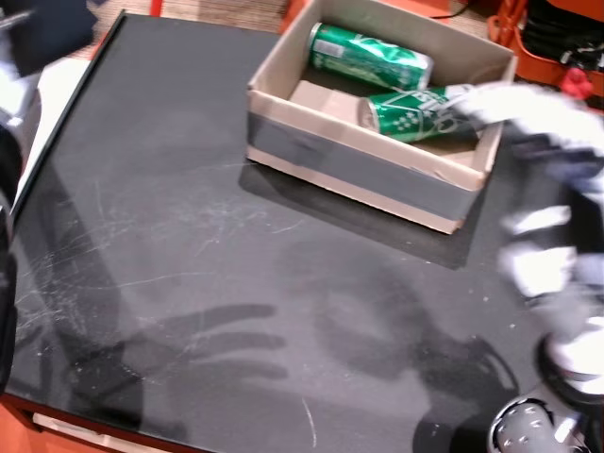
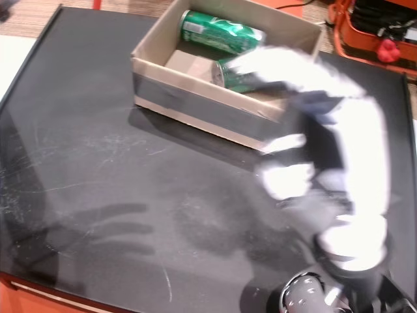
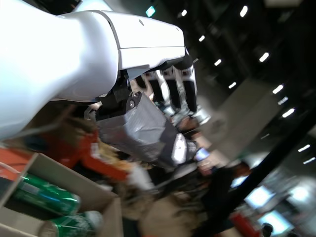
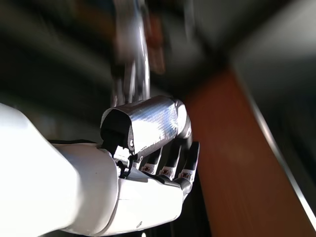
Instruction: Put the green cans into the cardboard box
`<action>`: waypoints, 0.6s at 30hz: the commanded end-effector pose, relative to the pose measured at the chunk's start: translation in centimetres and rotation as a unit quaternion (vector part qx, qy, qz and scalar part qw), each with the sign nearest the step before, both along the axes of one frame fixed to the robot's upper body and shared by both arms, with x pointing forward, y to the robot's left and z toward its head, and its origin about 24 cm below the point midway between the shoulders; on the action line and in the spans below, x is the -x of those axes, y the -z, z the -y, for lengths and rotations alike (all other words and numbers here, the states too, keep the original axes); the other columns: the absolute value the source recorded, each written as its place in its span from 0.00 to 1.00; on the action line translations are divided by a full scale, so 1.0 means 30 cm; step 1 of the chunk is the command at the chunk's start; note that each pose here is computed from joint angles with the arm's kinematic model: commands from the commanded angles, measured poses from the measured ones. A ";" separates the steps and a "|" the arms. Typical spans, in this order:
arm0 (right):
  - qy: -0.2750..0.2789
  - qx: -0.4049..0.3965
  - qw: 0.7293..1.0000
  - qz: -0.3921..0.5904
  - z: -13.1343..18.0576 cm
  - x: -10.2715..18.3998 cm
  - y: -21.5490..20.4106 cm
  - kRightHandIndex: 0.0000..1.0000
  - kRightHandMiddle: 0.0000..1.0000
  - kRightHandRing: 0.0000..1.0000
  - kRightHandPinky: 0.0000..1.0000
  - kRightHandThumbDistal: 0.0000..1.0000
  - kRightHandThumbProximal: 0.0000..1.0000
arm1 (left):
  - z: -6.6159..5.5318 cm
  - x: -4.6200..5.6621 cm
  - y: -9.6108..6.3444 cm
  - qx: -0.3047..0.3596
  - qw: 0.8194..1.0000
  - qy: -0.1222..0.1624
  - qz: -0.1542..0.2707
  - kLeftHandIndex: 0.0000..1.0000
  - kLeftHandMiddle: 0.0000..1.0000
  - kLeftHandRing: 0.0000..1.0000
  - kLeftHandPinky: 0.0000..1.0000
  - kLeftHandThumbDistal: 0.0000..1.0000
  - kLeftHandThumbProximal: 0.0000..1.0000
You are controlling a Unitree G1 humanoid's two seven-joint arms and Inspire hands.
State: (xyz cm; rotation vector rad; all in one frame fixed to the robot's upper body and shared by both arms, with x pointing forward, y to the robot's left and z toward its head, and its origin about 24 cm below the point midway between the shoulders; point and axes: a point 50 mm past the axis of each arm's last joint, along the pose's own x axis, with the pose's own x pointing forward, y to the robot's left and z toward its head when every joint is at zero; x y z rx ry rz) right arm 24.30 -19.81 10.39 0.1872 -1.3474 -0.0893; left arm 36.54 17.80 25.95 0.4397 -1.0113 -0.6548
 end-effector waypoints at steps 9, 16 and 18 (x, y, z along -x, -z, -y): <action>0.206 -0.139 0.968 0.038 0.169 0.132 0.056 0.61 0.66 0.71 0.70 0.77 0.50 | -0.169 0.309 0.314 0.320 0.902 0.281 0.071 0.91 0.89 0.94 0.84 0.93 0.45; 0.204 -0.099 0.974 0.017 0.170 0.123 0.053 0.63 0.66 0.76 0.77 0.68 0.57 | -0.178 0.361 0.443 0.379 0.876 0.297 0.039 0.87 0.89 0.95 0.87 0.82 0.46; 0.191 -0.079 0.978 0.008 0.176 0.118 0.054 0.62 0.66 0.76 0.78 0.76 0.58 | -0.193 0.385 0.478 0.390 0.882 0.263 0.024 0.87 0.87 0.93 0.86 0.91 0.45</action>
